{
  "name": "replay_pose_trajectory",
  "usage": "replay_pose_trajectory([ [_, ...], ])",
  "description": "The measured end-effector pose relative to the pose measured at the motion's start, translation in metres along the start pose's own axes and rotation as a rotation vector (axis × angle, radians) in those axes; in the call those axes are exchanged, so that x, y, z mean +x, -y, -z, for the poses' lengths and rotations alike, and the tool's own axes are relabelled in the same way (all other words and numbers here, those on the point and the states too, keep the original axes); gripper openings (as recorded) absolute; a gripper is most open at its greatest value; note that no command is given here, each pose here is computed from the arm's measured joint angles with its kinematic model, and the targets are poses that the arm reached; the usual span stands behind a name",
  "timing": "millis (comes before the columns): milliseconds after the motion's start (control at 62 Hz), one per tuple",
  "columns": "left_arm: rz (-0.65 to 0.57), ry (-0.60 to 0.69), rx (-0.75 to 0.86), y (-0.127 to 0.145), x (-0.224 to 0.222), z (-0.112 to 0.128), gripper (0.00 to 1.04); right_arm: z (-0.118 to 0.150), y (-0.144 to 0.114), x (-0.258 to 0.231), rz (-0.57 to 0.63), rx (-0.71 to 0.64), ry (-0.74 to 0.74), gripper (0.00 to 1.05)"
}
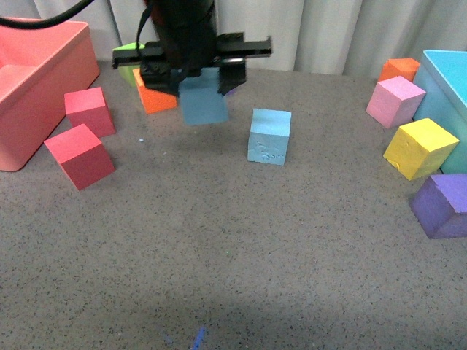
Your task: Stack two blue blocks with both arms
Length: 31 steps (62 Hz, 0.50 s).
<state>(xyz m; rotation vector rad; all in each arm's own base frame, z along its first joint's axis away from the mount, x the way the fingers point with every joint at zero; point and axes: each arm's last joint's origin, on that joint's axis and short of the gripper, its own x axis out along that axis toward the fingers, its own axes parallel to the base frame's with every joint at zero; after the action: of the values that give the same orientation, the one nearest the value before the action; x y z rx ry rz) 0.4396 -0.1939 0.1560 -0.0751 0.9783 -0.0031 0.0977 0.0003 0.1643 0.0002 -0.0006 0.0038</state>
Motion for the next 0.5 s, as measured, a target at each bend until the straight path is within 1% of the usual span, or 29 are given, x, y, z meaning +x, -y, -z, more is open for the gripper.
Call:
replay_pose_trajectory([
  [97,0.024,0.015,0.031,0.020,-0.012,-0.001,0.47,0.000,0.000,0.000,0.000,0.000,0.000,0.95],
  [113,0.036,0.018,0.043,0.027,-0.015,0.000,0.46,0.000,0.000,0.000,0.000,0.000,0.000,0.95],
  [210,0.055,0.006,0.074,0.042,-0.020,0.004,0.46,0.000,0.000,0.000,0.000,0.000,0.000,0.95],
  [226,0.059,0.002,0.087,0.049,-0.021,0.005,0.46,0.000,0.000,0.000,0.000,0.000,0.000,0.95],
  [339,0.059,-0.004,0.120,0.063,-0.019,0.004,0.46,0.000,0.000,0.000,0.000,0.000,0.000,0.95],
  [500,0.045,-0.010,0.143,0.074,-0.010,-0.002,0.46,0.000,0.000,0.000,0.000,0.000,0.000,0.95],
])
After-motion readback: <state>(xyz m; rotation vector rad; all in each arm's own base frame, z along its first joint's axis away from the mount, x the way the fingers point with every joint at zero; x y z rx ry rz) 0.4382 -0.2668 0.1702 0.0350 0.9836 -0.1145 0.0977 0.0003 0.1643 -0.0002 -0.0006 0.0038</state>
